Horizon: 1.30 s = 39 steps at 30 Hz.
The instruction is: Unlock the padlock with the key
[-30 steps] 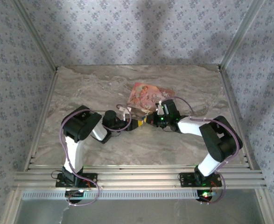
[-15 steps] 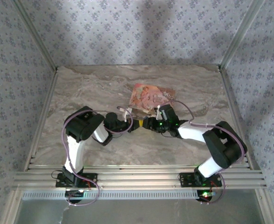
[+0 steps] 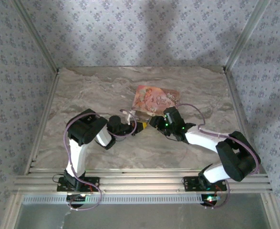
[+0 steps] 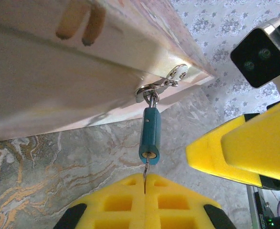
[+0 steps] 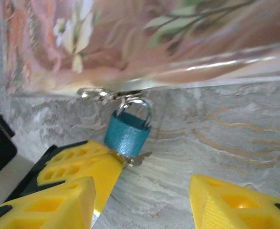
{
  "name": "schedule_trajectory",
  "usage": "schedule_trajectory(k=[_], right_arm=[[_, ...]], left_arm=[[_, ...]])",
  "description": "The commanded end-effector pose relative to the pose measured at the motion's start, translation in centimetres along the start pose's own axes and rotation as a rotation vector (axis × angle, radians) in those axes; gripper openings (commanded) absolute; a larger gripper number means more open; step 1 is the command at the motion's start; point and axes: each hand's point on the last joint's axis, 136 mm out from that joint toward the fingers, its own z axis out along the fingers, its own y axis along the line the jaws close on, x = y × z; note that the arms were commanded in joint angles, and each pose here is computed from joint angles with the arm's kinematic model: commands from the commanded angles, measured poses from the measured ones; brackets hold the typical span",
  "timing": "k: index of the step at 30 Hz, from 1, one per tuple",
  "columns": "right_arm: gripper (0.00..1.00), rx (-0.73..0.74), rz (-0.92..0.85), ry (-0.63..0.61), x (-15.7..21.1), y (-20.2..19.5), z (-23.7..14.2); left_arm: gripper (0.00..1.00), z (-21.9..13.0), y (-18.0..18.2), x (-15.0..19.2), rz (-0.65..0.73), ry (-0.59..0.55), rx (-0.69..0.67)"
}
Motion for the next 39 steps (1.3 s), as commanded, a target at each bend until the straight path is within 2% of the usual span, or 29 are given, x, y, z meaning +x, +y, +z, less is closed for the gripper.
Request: schedule_trajectory(k=[1,10,27,35,39], right_arm=[[0.55,0.05,0.076,-0.044,-0.9,-0.4,0.7],[0.56,0.041,0.067,-0.022,-0.9,1.6,2.1],[0.54,0.124,0.068,-0.007,-1.5,0.8,3.8],[0.45,0.163,0.059,0.009,-1.6,-0.2,4.4],[0.33,0.177,0.063,0.014,-1.7,-0.6,4.6]], left_arm=[[0.0,0.2,0.7,1.2,0.01,0.024,-0.03],[0.0,0.3,0.4,1.4,0.033,0.021,-0.042],[0.0,0.2,0.0,1.6,0.048,0.02,-0.036],[0.0,0.1,-0.1,1.7,0.062,0.024,-0.039],[0.0,0.1,-0.3,1.7,0.068,0.025,-0.035]])
